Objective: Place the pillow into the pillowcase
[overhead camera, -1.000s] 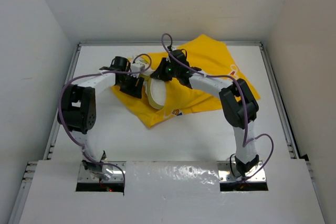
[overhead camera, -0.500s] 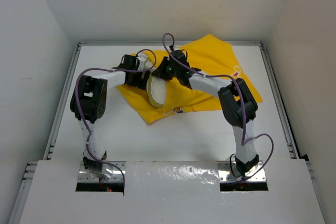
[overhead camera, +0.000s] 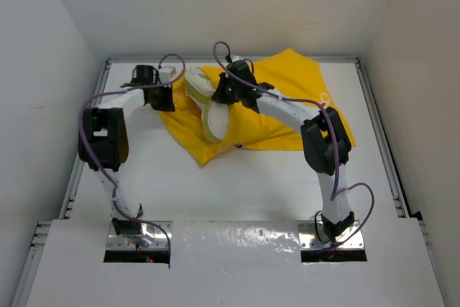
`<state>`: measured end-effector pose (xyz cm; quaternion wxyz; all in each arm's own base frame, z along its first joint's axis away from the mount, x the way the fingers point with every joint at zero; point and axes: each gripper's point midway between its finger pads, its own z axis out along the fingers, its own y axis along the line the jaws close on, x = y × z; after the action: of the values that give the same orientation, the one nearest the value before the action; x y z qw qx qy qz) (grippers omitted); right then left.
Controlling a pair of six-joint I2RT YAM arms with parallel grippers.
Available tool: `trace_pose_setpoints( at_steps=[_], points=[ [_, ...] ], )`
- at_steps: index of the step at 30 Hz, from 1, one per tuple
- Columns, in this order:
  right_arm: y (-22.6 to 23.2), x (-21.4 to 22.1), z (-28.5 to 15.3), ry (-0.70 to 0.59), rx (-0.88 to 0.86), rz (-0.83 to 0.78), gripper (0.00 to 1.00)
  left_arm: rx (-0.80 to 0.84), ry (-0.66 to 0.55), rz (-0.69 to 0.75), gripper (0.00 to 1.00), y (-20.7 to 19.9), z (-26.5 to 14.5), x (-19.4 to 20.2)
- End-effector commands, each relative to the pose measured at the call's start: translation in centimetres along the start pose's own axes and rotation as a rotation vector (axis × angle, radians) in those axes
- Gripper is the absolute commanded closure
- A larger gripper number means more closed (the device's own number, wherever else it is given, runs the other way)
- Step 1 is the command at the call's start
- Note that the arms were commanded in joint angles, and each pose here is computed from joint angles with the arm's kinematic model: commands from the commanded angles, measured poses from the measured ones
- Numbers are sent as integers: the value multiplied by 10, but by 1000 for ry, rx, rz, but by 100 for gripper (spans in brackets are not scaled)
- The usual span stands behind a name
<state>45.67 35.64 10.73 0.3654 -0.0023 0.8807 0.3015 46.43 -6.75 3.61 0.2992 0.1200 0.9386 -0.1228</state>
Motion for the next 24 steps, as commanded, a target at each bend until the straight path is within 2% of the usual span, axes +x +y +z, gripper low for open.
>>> trace_pose_setpoints(
  at_steps=[1, 2, 4, 6, 8, 12, 13, 16, 18, 21, 23, 24],
  points=[
    [-18, -53, -21, -39, 180, -272, 100, 48, -160, 125, 100, 9, -87, -47],
    [-30, -42, -19, 24, 225, -304, 100, 88, -131, 134, 100, 0, -96, -40],
    [-31, -42, -22, 56, 226, -360, 100, 106, -147, 175, 100, -5, -111, -44],
    [-41, -23, -30, 141, 221, -432, 100, 117, -174, 185, 100, -2, -128, -49],
    [-33, -4, -42, 222, 121, -532, 100, 139, -204, 139, 100, 11, -141, -52],
    [-25, 59, -59, 398, -23, -762, 100, 147, -274, 62, 100, 36, -160, -70],
    [-25, 68, -63, 429, -62, -871, 100, 149, -272, 49, 100, 40, -156, -72],
    [-15, 110, -80, 546, -177, -984, 100, 157, -291, 39, 100, 43, -155, -81],
    [-13, 132, -89, 593, -214, -1027, 100, 136, -295, 36, 100, 50, -149, -84],
    [-14, 143, -99, 590, -242, -1039, 100, 91, -269, 34, 100, 64, -140, -82],
    [-8, 134, -97, 525, -218, -1009, 100, 261, -190, 41, 100, 33, -133, -62],
    [-4, 131, -95, 508, -211, -967, 100, 323, -181, 141, 100, 18, -137, -60]
  ],
)
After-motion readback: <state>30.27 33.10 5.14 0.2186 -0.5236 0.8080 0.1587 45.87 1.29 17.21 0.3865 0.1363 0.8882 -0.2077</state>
